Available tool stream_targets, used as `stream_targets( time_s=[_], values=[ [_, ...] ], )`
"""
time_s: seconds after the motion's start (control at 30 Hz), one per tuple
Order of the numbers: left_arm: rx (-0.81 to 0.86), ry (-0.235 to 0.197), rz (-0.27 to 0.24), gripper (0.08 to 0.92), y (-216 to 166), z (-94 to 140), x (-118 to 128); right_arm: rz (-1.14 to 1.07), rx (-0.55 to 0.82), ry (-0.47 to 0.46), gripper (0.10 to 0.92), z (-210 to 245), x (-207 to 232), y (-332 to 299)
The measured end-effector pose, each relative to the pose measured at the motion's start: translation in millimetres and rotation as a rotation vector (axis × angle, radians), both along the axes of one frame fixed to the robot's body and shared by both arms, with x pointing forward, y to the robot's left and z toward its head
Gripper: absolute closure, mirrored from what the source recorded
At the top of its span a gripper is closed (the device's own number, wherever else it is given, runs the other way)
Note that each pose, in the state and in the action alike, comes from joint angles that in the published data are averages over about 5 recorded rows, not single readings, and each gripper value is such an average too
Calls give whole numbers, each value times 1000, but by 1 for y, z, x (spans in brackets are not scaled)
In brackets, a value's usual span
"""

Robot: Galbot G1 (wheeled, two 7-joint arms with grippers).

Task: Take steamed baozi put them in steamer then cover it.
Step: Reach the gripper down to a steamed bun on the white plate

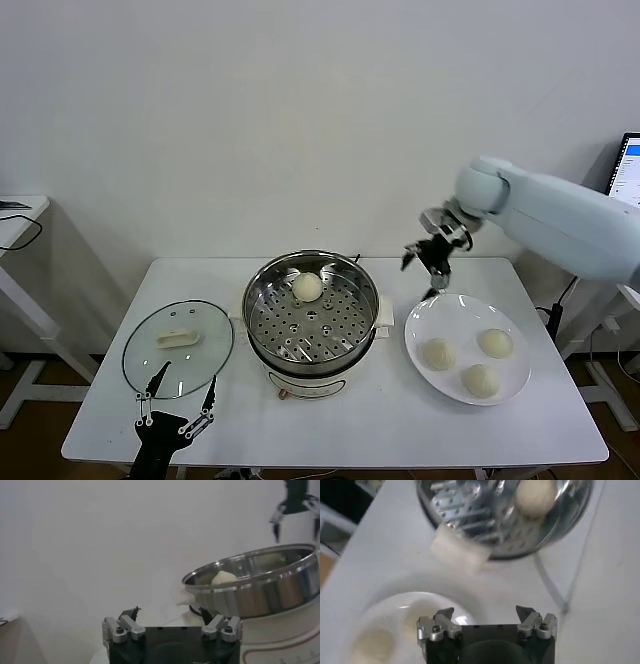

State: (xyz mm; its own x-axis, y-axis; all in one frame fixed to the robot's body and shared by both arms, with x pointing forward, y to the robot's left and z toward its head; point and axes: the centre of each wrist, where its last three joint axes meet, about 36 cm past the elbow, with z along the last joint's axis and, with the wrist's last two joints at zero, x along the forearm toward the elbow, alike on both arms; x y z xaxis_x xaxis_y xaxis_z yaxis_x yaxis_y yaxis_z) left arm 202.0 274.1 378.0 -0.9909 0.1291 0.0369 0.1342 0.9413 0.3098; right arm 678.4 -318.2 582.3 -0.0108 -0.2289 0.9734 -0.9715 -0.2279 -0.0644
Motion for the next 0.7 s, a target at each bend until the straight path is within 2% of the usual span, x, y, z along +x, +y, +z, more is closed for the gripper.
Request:
stream_targets(
  time_s=[0.3,0.7],
  values=[
    [3,12,-3,177,-2,-5,-4,-104,-24,74,200,-59,-21,-25],
    [4,14,-9,177,-5,-7,-5,-152,-35,74,200,-105,-34,-34]
  ],
)
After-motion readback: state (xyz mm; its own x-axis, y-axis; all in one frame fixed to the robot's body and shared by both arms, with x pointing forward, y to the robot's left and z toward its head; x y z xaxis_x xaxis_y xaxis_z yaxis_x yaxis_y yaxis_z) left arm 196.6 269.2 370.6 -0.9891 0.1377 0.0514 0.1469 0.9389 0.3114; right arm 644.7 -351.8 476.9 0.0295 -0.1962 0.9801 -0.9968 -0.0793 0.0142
